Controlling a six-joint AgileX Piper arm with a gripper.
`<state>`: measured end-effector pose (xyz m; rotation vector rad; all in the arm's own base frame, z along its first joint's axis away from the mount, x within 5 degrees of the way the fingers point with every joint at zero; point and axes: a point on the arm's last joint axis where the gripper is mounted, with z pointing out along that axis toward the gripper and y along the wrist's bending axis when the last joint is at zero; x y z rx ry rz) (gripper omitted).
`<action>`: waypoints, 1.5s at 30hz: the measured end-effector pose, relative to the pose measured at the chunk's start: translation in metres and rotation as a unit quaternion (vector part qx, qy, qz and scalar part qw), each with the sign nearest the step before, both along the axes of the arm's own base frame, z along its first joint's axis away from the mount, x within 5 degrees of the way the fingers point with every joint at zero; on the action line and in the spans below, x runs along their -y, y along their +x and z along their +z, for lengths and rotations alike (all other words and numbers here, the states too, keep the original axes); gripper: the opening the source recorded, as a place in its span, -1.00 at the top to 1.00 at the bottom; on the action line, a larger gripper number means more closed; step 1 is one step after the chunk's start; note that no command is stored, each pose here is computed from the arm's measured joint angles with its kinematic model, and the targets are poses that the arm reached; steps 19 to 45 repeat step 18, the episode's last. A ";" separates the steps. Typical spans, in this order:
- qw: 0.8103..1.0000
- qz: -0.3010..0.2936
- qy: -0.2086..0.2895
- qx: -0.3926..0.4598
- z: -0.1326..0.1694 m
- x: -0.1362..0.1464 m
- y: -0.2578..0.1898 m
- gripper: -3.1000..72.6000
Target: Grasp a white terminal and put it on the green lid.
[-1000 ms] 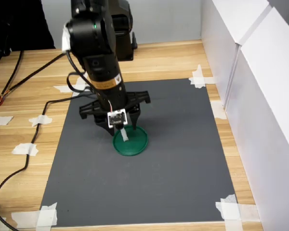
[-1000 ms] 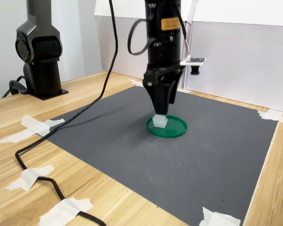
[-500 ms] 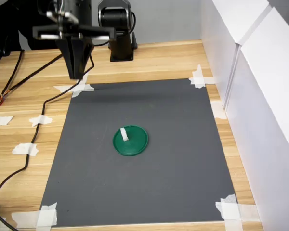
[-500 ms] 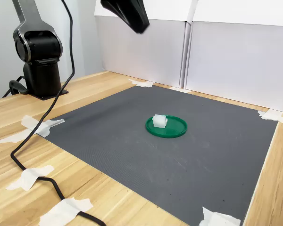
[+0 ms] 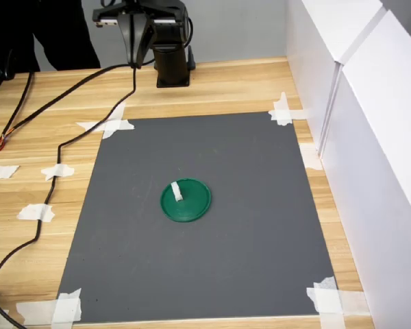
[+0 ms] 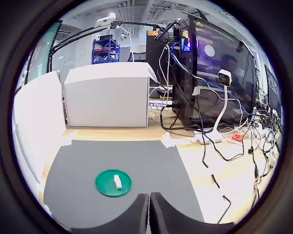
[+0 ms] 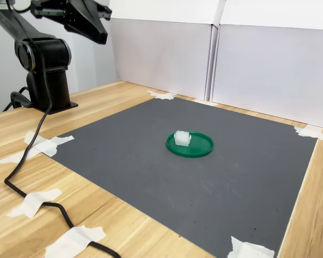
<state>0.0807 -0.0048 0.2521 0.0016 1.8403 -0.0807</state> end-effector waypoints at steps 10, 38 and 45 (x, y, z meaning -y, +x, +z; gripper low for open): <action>1.000 0.000 -0.003 0.029 -0.032 -0.001 -0.019 0.96; 0.999 -0.001 0.000 0.042 -0.031 -0.001 -0.021 0.96; 0.999 -0.001 0.000 0.042 -0.031 -0.001 -0.021 0.96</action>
